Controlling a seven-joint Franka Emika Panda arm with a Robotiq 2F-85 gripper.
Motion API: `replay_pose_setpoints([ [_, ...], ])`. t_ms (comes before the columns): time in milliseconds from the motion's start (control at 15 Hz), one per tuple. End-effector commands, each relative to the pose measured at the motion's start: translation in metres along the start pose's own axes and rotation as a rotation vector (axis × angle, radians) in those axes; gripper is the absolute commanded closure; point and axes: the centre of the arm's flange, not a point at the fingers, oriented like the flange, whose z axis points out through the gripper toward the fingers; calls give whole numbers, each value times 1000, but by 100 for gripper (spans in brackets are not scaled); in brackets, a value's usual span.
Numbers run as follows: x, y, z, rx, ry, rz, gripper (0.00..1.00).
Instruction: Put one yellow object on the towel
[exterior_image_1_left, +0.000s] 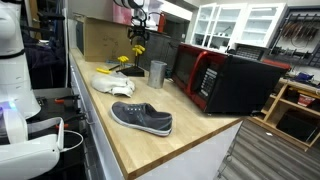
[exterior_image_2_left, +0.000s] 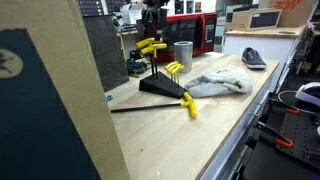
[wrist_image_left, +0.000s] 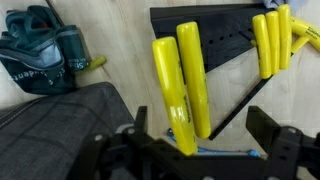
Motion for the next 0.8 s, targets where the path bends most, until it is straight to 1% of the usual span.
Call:
replay_pose_setpoints([
  [0, -4, 14, -3, 22, 23, -46, 26],
  [400, 2, 13, -1, 13, 37, -92, 73],
  [600, 3, 10, -8, 1, 32, -116, 94],
  [667, 3, 9, -9, -3, 28, -127, 98],
  [733, 3, 7, -13, -7, 22, -133, 94],
])
